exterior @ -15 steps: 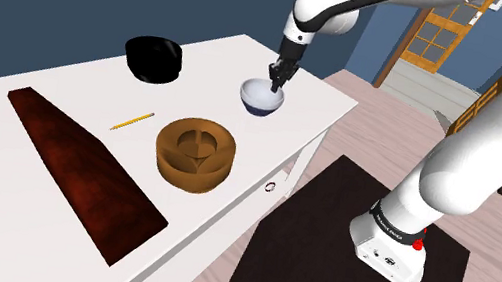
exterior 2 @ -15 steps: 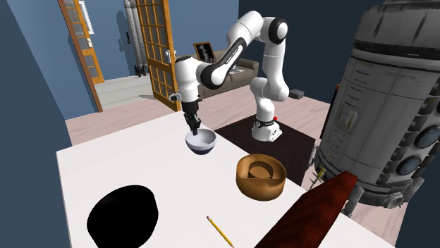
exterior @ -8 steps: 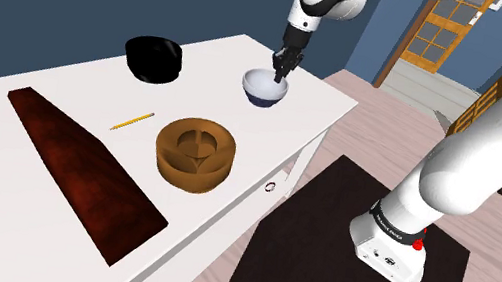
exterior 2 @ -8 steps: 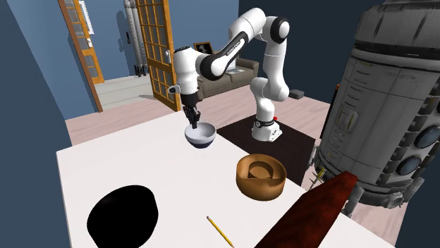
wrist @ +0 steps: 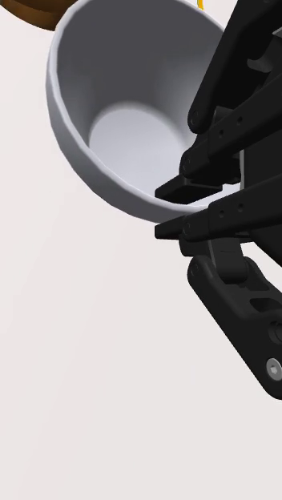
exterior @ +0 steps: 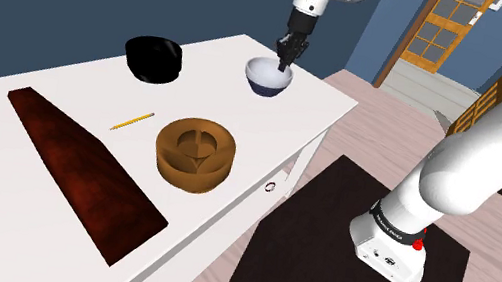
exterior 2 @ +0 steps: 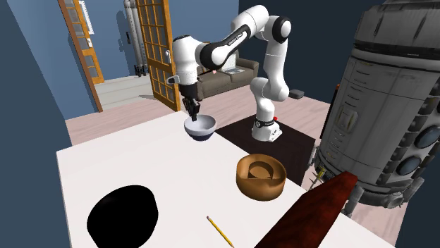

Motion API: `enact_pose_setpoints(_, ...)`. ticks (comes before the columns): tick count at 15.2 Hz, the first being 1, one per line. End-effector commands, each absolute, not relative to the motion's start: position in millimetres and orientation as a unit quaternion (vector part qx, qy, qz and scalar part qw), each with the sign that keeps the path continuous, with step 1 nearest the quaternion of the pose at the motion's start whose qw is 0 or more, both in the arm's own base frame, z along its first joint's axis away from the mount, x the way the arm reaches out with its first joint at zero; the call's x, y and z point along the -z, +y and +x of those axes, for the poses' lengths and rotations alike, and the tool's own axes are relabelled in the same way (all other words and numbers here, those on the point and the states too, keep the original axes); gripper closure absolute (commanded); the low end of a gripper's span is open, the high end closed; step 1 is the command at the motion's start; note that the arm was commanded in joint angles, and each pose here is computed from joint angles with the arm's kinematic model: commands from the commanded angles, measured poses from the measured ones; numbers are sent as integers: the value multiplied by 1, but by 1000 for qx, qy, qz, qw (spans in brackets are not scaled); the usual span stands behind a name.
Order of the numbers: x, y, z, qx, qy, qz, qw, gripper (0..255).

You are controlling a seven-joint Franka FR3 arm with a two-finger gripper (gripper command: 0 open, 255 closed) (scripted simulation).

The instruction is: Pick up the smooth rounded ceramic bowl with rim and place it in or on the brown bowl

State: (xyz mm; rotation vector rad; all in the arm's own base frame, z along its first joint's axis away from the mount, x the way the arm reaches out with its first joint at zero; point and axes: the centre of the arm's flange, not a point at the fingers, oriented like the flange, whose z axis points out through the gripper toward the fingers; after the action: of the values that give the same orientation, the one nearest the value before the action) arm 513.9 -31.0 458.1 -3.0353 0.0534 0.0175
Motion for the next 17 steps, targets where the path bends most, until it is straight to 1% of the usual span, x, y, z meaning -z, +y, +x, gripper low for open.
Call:
enact_pose_setpoints(1,-469,-31,514,-6,18,-998,53,255)
enact_pose_setpoints(10,-514,-31,514,-6,18,-998,53,255)
enact_pose_setpoints(17,-524,58,492,-6,18,-998,53,255)
